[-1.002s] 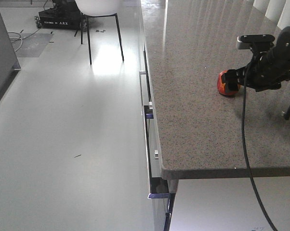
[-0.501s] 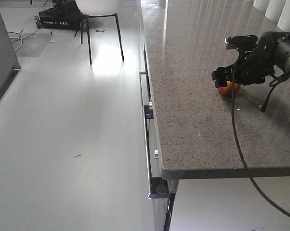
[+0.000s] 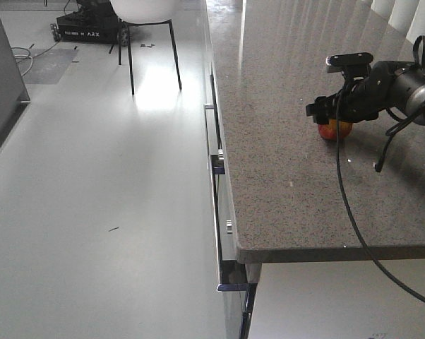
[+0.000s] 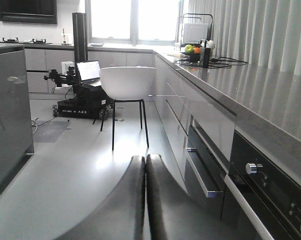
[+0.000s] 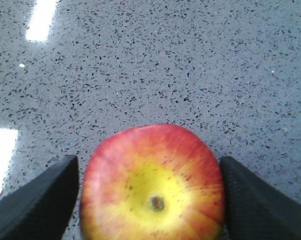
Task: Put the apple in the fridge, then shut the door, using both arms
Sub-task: 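Close the right gripper on the apple, then lift the apple off the countertop with the right gripper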
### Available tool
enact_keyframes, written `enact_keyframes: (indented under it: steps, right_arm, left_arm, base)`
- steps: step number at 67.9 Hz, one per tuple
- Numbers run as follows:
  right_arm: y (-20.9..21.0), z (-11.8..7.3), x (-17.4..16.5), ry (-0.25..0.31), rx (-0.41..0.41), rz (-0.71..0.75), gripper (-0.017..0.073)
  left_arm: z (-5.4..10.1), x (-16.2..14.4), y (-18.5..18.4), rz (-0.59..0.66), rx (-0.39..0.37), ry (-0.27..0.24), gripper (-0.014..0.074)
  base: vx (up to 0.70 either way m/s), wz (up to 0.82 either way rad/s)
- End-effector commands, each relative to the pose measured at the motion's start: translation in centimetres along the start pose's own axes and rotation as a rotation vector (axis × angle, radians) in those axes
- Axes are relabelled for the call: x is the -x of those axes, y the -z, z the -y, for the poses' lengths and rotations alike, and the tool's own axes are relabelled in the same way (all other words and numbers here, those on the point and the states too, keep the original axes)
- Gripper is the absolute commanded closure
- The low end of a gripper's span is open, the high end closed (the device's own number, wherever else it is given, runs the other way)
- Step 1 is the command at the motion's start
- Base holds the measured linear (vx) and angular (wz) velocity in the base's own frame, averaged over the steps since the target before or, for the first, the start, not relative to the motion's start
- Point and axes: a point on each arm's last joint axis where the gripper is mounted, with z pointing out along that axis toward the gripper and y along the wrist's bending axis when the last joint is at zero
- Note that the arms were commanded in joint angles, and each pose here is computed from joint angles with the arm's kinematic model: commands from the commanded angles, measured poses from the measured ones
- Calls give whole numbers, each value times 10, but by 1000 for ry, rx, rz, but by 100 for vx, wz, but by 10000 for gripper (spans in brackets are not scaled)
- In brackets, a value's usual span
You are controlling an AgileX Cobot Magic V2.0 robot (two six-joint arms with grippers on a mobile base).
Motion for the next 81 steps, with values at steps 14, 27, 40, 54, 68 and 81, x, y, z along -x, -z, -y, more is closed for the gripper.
enact_keyframes:
  steps: [14,27,40,54,68,81]
  right_arm:
    - [37,4,29,9,-19,115,207]
    - [38,2,26,7,-9,75,295]
    - [59,-2,23,-4,26,-23,354]
    - [96,-10,27,-47,110,-91,363]
    - [148,-22,27,-56,217,-54,363]
    - [198,-39,-1,-16,351,-36,363]
  left_arm:
    - [0,4,1,79,-7,5,600]
    - [0,4,1,79,-7,5,600]
    - [0,4,1,79,-7,5,600]
    - [0,4,1,79,-7,5,600]
    - [0,4,1,79,-7,5,600]
    - [0,4,1,79,-7,5,600]
  base:
    - [0,0]
    - [0,0]
    - [0,0]
    - [0,0]
    - [0,0]
    - [0,0]
